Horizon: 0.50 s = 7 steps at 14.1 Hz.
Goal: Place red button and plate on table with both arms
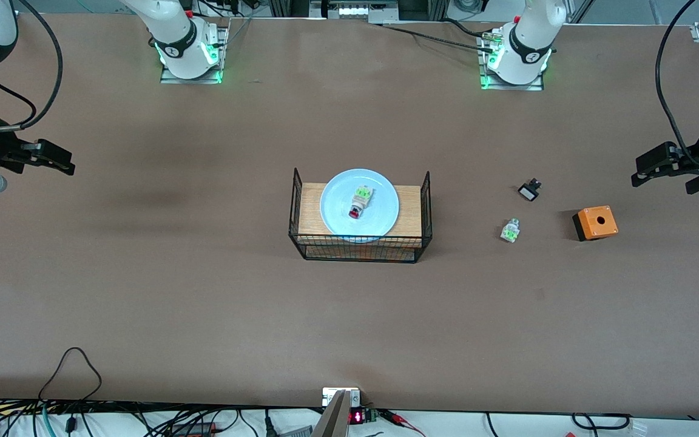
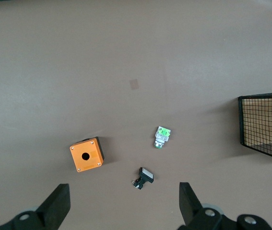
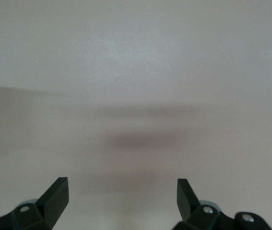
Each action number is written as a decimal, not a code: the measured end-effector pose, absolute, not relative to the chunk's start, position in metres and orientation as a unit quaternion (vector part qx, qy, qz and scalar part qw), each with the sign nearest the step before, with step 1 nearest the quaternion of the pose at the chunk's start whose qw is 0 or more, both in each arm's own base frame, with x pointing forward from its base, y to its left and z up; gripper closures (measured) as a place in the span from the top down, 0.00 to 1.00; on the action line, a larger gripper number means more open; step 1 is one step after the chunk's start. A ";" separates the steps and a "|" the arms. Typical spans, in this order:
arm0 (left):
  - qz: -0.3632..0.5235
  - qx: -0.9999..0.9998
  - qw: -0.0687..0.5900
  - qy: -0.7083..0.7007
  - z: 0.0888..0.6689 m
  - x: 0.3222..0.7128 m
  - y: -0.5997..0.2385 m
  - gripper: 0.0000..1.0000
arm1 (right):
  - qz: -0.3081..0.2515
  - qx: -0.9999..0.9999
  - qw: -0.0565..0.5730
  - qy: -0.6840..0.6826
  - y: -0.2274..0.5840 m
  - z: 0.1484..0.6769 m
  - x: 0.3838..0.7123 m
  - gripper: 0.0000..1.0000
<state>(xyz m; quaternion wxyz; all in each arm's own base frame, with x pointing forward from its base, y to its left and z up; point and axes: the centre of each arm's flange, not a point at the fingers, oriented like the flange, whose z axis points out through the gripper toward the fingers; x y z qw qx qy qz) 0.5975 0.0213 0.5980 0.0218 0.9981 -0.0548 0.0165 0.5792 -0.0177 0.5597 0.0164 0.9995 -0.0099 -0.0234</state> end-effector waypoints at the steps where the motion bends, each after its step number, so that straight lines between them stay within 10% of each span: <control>1: 0.017 0.998 0.022 -0.055 0.598 0.598 0.021 1.00 | -0.022 1.000 0.016 -0.010 -0.018 0.560 0.580 1.00; 7: 0.016 0.998 0.022 -0.061 0.598 0.598 0.015 1.00 | -0.016 1.000 -0.001 0.006 0.008 0.553 0.586 1.00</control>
